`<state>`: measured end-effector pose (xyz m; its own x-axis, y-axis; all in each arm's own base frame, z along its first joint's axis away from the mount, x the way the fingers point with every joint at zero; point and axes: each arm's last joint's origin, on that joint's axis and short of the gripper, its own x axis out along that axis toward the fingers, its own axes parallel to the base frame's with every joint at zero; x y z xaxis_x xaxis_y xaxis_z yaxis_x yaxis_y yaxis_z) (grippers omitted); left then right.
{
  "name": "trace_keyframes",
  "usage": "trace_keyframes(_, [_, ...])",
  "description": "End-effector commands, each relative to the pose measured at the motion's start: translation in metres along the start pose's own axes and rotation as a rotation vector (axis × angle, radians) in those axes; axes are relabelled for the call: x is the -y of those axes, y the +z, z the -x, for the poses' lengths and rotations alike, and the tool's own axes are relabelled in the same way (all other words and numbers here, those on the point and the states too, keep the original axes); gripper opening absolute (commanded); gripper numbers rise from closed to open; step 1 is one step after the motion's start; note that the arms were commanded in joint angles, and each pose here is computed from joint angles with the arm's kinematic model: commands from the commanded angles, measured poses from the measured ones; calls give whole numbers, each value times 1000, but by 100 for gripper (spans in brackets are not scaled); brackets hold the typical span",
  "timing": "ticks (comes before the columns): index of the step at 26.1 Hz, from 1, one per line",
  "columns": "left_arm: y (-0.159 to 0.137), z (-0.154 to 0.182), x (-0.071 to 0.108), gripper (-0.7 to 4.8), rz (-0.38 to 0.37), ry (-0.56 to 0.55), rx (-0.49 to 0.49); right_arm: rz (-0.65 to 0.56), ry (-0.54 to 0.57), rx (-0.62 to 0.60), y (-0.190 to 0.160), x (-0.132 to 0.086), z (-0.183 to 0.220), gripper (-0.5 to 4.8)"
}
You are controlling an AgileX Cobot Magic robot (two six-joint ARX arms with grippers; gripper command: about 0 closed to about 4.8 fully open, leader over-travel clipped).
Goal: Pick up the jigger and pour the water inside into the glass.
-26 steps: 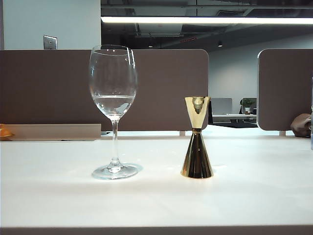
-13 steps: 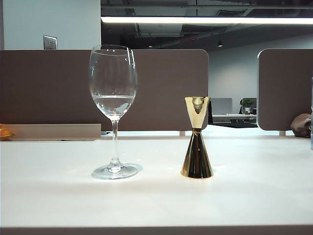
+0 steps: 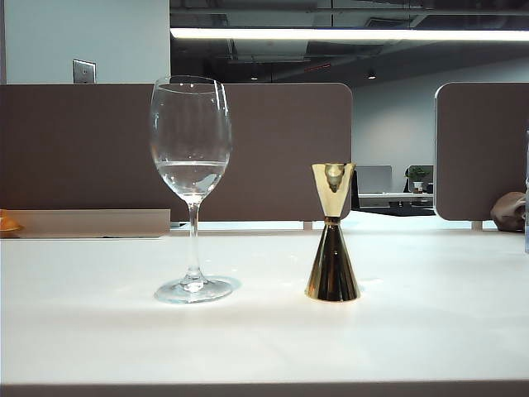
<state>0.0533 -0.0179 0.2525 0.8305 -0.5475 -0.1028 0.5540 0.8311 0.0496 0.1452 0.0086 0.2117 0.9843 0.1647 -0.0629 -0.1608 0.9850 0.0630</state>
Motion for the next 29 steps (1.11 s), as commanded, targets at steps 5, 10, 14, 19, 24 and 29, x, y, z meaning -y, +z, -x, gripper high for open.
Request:
trace_keyframes(5, [-26, -12, -12, 23, -74, 249, 17, 1, 1, 19, 3, 0, 0, 4])
trace_keyframes(10, [-37, -18, -20, 23, -51, 432, 18, -1, 0, -1, 1, 0, 0, 3])
trace_keyframes(14, [-50, -25, -25, 23, -22, 514, 38, -2, -1, -6, 0, 0, 0, 4])
trace_keyframes(19, [-67, -31, -27, 23, 38, 508, 9, -2, -1, -8, 0, 0, 0, 3])
trace_keyframes(24, [-82, -35, -28, 23, 55, 514, -31, -2, -1, -8, 0, 0, 0, 4])
trace_keyframes(29, [-93, -36, -32, 23, 61, 550, -42, -2, -1, -8, 0, 0, 0, 4])
